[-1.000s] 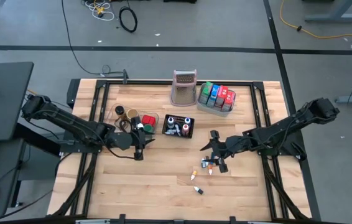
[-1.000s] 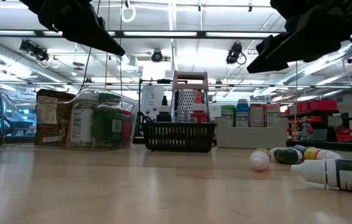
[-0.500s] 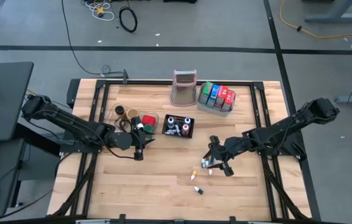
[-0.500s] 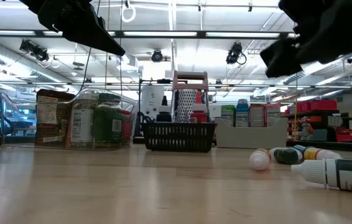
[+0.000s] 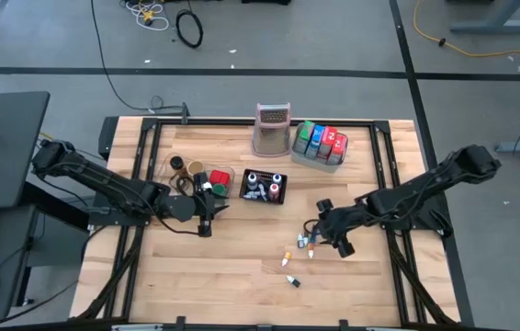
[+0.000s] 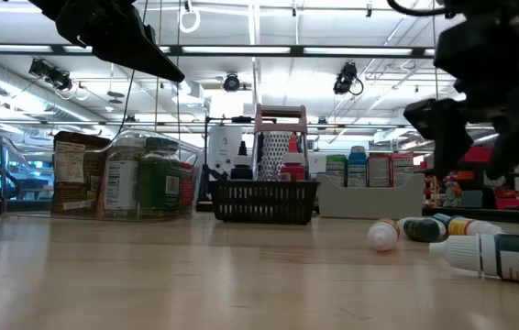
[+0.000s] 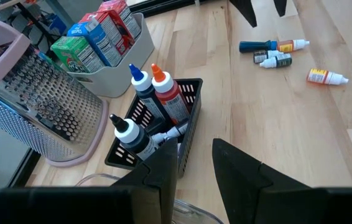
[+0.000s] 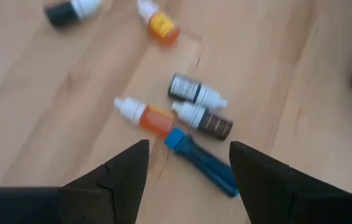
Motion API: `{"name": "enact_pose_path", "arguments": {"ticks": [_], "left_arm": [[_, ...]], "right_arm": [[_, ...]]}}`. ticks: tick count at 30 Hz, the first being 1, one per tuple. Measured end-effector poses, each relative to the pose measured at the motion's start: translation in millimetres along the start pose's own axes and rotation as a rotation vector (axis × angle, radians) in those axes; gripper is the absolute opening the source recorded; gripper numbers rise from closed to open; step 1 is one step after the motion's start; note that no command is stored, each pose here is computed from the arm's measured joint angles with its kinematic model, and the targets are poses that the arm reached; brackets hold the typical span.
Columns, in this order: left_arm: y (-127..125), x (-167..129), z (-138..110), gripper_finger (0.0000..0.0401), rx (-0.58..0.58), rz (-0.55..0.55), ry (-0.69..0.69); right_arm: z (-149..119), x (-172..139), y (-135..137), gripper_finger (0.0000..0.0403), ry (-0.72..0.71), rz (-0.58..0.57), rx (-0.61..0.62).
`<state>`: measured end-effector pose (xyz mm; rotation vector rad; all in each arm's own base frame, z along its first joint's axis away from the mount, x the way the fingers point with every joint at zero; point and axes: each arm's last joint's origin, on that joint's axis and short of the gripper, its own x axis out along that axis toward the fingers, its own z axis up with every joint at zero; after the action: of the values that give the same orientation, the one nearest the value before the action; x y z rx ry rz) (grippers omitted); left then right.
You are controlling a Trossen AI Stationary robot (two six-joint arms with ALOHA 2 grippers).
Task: Pick & Place Kitchen Items
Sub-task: Put the small blue food coloring bottle into the black bin
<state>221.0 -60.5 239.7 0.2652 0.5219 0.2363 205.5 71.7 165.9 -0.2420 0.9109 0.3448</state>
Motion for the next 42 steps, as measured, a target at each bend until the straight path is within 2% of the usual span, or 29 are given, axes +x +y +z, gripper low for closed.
{"name": "enact_pose_path", "arguments": {"ticks": [6,15,20,26,32,37,42], "left_arm": [[0,0,0,0.011,0.0,0.0,0.0],[0,0,0,0.011,-0.001,-0.001,-0.001],[0,0,0,0.011,-0.018,0.0,-0.002],[0,0,0,0.011,-0.018,-0.001,-0.002],[0,0,0,0.011,-0.017,0.0,-0.001],[0,0,0,0.011,-0.02,0.0,-0.001],[0,0,0,0.011,-0.023,0.0,-0.001]], "right_arm": [[-5,14,-1,0.0235,0.066,-0.003,-0.141],[-11,46,-7,0.0235,0.121,-0.004,-0.208],[-14,52,-8,0.0223,0.154,0.016,-0.189],[-14,53,-8,0.018,0.147,0.021,-0.186],[-15,53,-7,0.0144,0.152,0.048,-0.093],[-14,53,-7,0.0114,0.146,0.044,-0.078],[-13,51,-7,0.0097,0.134,0.029,0.042]]}}
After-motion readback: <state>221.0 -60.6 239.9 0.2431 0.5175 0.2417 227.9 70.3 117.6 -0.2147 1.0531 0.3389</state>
